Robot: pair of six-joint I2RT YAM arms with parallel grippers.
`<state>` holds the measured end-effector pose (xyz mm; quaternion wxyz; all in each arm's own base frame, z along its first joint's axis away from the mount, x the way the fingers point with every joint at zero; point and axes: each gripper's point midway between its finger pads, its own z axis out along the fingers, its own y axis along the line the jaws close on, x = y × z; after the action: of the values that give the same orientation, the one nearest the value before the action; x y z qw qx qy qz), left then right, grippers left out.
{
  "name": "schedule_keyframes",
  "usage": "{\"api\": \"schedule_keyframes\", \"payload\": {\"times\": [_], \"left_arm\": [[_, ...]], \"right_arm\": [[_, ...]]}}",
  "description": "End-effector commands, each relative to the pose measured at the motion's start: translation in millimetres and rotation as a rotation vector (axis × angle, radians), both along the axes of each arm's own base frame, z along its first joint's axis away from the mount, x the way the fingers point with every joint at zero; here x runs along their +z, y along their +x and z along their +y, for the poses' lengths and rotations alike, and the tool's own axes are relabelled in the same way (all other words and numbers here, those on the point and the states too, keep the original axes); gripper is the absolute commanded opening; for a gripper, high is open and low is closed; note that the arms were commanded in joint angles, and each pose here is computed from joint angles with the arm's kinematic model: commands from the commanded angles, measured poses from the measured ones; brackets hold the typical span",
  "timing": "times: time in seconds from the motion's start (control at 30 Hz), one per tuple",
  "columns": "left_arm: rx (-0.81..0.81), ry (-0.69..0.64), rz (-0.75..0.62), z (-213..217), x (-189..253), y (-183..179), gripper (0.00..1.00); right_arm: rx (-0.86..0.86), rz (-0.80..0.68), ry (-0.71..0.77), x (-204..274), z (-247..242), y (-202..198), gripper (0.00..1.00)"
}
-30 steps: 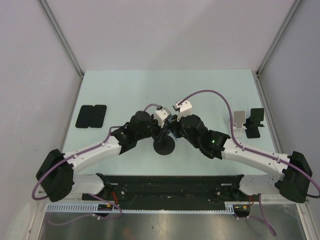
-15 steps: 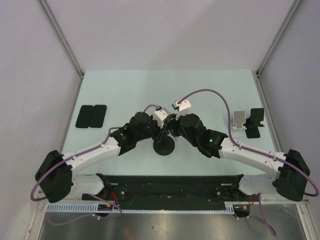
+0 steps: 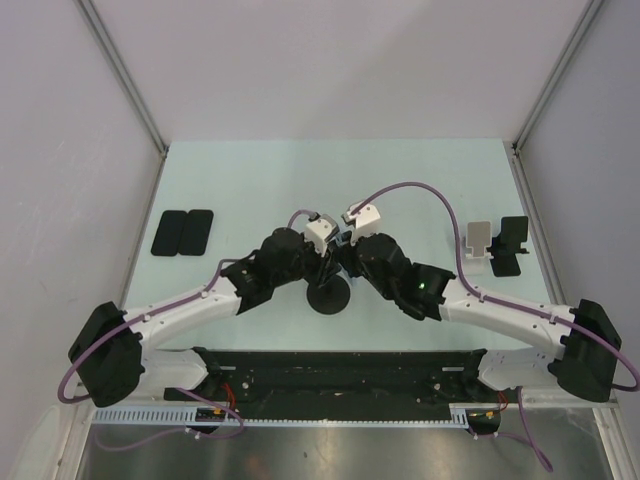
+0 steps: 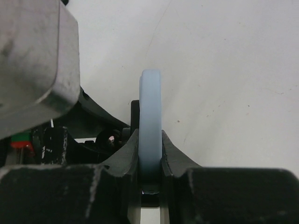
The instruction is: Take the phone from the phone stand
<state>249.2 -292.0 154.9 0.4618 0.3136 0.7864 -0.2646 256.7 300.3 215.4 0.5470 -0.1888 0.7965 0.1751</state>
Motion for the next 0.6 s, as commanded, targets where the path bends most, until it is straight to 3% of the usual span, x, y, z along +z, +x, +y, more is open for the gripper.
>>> {"api": "schedule_keyframes", "payload": {"times": [0.0, 0.13, 0.57], "left_arm": [[0.393, 0.006, 0.057, 55.6, -8.2, 46.3, 0.0], [0.436, 0.036, 0.077, 64.9, -12.3, 49.3, 0.0], [0.405, -0.007, 0.085, 56.3, -4.7, 32.4, 0.0]], "right_arm": [[0.013, 0.099, -0.062, -13.8, -17.1, -39.0, 0.0], [-0.032, 0.118, -0.094, -21.5, -27.8, -40.4, 0.0], [-0.235, 0.063, 0.009, 0.1, -50.7, -20.6, 0.0]]}}
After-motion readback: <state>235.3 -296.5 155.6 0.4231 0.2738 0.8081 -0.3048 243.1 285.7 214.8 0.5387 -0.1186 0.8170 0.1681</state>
